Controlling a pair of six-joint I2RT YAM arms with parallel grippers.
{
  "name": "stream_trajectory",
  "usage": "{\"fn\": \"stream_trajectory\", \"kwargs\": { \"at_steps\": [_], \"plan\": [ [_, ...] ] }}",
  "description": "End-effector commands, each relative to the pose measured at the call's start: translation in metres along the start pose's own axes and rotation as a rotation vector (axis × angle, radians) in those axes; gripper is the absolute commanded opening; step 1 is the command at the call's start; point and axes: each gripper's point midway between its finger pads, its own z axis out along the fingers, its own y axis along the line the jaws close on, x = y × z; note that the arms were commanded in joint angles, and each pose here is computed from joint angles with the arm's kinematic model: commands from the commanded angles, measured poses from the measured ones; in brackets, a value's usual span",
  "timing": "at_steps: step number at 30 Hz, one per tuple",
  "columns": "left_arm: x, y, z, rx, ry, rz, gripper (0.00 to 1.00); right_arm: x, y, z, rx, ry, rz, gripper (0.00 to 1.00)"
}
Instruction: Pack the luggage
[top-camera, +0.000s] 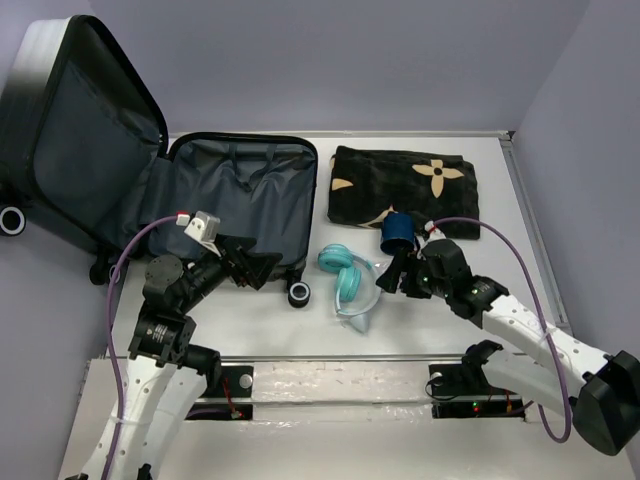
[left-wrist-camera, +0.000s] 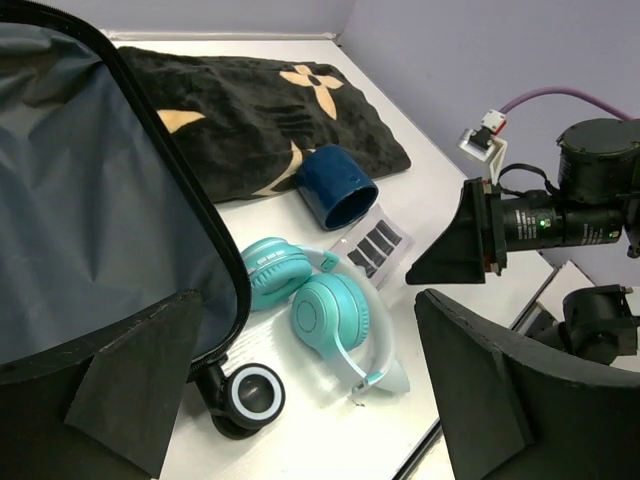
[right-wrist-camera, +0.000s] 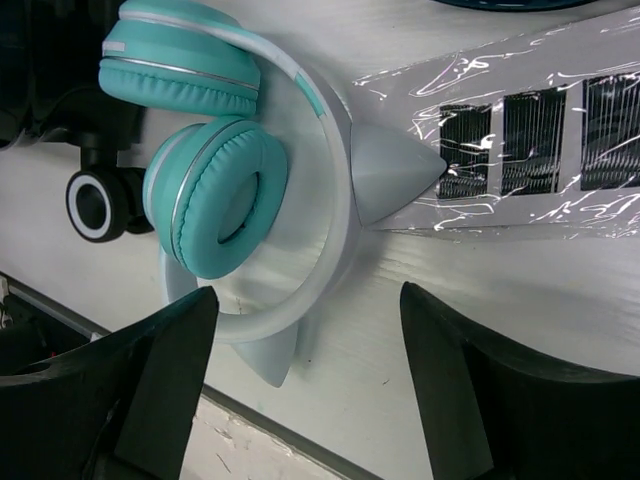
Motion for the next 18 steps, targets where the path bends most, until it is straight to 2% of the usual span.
{"fn": "stream_trajectory", "kwargs": {
  "at_steps": [1, 11, 18],
  "plan": [
    [-0.014, -0.013, -0.003, 0.050, -0.035, 0.035, 0.99, -0.006, 0.005, 0.008, 0.001, -0.043, 0.015, 0.79],
    [-0.012, -0.013, -0.003, 0.056, -0.029, 0.026, 0.99, 0.010, 0.006, 0.038, 0.044, 0.005, 0.009, 0.78],
    [-0.011, -0.014, -0.003, 0.061, -0.030, 0.027, 0.99, 0.028, -0.003, 0.061, 0.090, 0.057, 0.017, 0.71]
  ]
}}
